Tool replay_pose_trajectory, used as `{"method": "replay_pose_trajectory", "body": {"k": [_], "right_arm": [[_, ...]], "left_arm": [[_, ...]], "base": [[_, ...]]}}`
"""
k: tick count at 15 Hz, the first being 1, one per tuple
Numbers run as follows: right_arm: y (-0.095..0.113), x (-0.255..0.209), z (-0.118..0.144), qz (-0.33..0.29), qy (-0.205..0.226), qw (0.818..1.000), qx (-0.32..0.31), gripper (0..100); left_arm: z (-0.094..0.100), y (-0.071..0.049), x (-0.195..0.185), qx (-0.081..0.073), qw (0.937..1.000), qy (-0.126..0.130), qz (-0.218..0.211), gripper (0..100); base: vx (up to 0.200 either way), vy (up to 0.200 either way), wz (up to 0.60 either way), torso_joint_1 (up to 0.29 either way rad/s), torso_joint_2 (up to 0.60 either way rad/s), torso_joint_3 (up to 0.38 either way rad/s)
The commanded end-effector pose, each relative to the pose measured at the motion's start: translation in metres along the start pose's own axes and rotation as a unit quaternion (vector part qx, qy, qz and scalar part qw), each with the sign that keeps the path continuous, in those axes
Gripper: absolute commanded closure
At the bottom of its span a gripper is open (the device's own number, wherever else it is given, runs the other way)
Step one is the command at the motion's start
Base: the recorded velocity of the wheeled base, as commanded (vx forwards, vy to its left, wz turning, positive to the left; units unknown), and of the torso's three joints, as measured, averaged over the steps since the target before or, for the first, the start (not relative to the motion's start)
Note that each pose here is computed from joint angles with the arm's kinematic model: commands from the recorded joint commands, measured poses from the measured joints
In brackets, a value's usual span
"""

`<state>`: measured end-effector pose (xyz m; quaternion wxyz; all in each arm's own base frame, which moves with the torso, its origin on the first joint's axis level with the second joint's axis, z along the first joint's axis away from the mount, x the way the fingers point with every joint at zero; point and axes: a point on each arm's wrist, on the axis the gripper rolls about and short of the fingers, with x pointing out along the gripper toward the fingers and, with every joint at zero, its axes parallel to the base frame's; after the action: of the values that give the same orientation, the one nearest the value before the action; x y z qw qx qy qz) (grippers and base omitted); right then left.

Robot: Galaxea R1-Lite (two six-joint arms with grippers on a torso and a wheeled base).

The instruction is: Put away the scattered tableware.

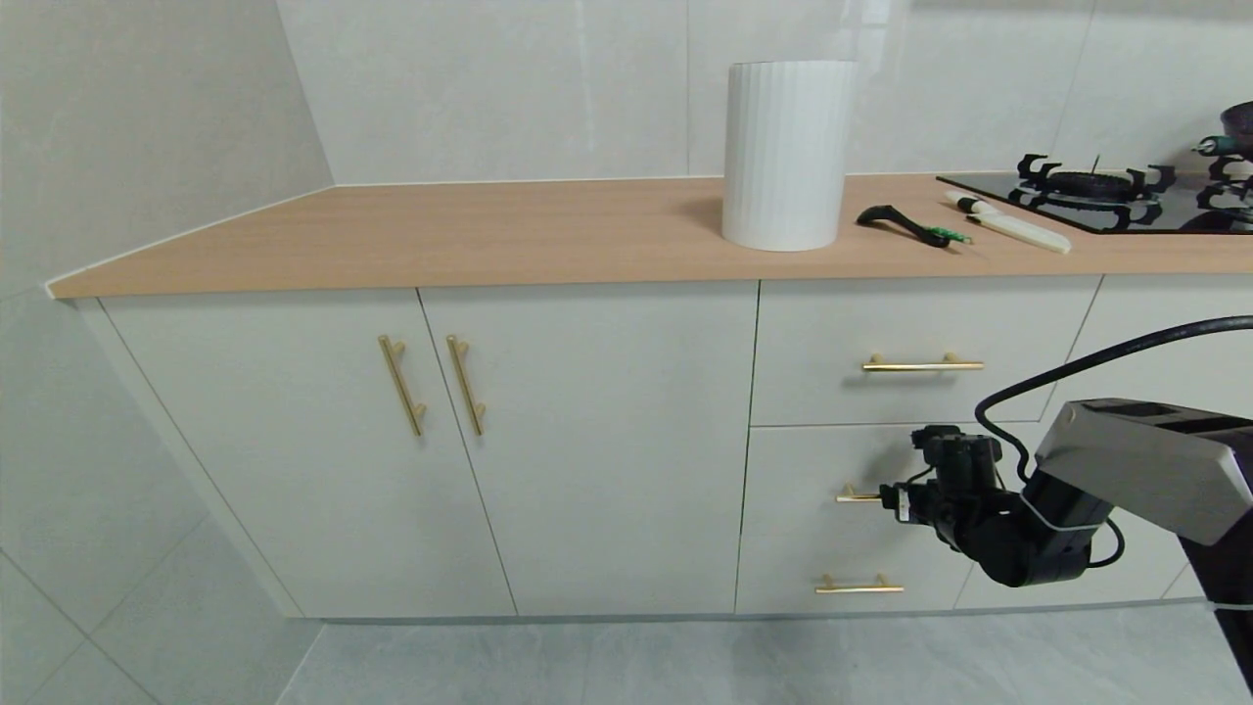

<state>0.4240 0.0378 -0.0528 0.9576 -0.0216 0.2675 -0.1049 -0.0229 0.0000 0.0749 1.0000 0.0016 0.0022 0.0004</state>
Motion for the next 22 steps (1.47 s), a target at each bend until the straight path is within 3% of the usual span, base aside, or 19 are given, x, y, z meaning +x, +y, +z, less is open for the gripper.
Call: {"method": "replay_pose_trajectory", "body": {"k": [1,6,9,11,14,17,19,22], "right_arm": [[-0.001,-0.001,-0.006,-0.001,0.013,1.000,-0.006,0],[-0.005,-0.011,-0.019,0.001,0.041,0.999,-0.033,0],[-0.009,-0.025,-0.014,0.004,0.048,0.998,-0.041,0],[-0.015,-0.052,0.011,0.023,0.033,0.999,-0.037,0],[-0.030,-0.162,0.084,0.105,0.012,0.994,-0.035,0],[-0.045,-0.249,0.119,0.152,0.006,0.987,-0.042,0],[-0.046,-0.269,0.128,0.160,0.004,0.986,-0.047,0],[-0.037,-0.247,0.136,0.157,0.034,0.985,-0.054,0]], "left_arm": [[0.000,0.000,0.000,0.000,1.0000,0.001,0.000,0],[0.000,0.000,0.000,0.000,1.0000,0.001,0.000,0],[0.000,0.000,0.000,0.000,1.0000,0.001,0.000,0],[0.000,0.000,0.000,0.000,1.0000,0.001,0.000,0],[0.000,0.000,0.000,0.000,1.0000,0.001,0.000,0],[0.000,0.000,0.000,0.000,1.0000,0.001,0.000,0],[0.000,0.000,0.000,0.000,1.0000,0.001,0.000,0],[0.000,0.000,0.000,0.000,1.0000,0.001,0.000,0]], "base": [[0.000,0.000,0.00,0.000,0.00,0.000],[0.000,0.000,0.00,0.000,0.00,0.000],[0.000,0.000,0.00,0.000,0.00,0.000],[0.000,0.000,0.00,0.000,0.00,0.000],[0.000,0.000,0.00,0.000,0.00,0.000],[0.000,0.000,0.00,0.000,0.00,0.000],[0.000,0.000,0.00,0.000,0.00,0.000],[0.000,0.000,0.00,0.000,0.00,0.000]]}}
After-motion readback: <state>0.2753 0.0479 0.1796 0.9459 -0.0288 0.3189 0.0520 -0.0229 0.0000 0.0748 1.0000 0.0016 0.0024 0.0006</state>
